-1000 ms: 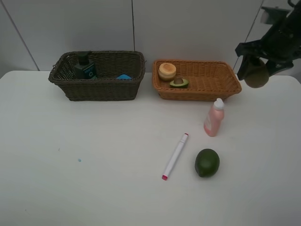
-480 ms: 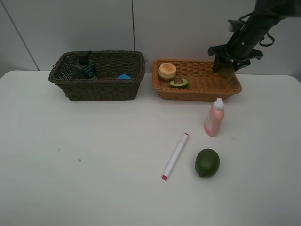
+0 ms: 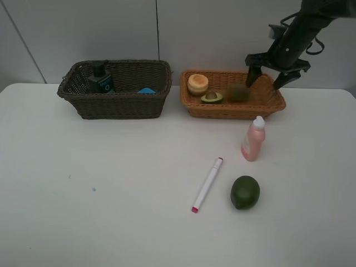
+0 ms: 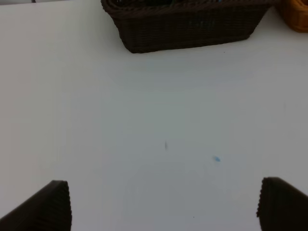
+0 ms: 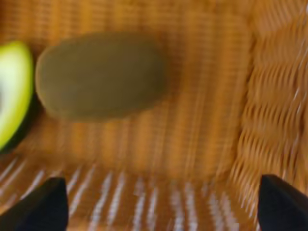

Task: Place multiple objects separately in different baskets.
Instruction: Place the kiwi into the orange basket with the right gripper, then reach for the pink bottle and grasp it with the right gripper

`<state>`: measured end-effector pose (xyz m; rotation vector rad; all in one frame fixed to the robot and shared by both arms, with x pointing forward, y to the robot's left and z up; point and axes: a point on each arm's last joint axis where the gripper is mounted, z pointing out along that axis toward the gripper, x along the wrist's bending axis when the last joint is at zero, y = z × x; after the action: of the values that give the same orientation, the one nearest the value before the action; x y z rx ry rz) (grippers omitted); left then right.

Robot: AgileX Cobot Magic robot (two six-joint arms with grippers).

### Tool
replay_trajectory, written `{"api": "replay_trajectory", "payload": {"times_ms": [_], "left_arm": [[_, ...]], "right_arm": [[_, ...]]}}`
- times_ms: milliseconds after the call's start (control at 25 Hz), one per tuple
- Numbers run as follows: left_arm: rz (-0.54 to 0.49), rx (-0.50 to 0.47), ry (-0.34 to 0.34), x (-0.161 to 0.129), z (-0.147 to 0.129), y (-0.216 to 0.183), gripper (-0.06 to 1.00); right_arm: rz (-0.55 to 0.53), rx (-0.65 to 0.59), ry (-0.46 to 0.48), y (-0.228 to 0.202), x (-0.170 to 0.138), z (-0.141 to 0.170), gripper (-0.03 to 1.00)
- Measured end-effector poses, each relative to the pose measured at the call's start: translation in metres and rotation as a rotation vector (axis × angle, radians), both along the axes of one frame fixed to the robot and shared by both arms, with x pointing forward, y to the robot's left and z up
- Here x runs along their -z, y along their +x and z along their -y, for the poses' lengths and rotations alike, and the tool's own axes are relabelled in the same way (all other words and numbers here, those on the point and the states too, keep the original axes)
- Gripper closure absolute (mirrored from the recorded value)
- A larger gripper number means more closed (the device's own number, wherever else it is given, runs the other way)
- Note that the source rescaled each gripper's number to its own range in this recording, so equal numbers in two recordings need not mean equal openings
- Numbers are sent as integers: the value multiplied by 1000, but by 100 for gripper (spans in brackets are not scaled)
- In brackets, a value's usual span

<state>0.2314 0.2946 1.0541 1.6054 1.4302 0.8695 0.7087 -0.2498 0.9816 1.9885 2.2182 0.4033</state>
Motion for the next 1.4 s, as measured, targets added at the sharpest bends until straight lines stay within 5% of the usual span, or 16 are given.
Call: {"api": "replay_trajectory", "payload": {"times_ms": [120, 400, 800, 1400], "left_arm": [[0, 0, 0, 0, 0, 0, 4], [0, 0, 0, 0, 0, 0, 4], [0, 0, 0, 0, 0, 0, 4], [0, 0, 0, 0, 0, 0, 4]], "right_arm": [[-55, -29, 13, -19, -29, -10, -1], [12, -110, -39, -72, -87, -57, -1], [-242, -134, -138, -139, -33, -54, -2], [-224, -129, -120, -133, 23, -57, -2]]}}
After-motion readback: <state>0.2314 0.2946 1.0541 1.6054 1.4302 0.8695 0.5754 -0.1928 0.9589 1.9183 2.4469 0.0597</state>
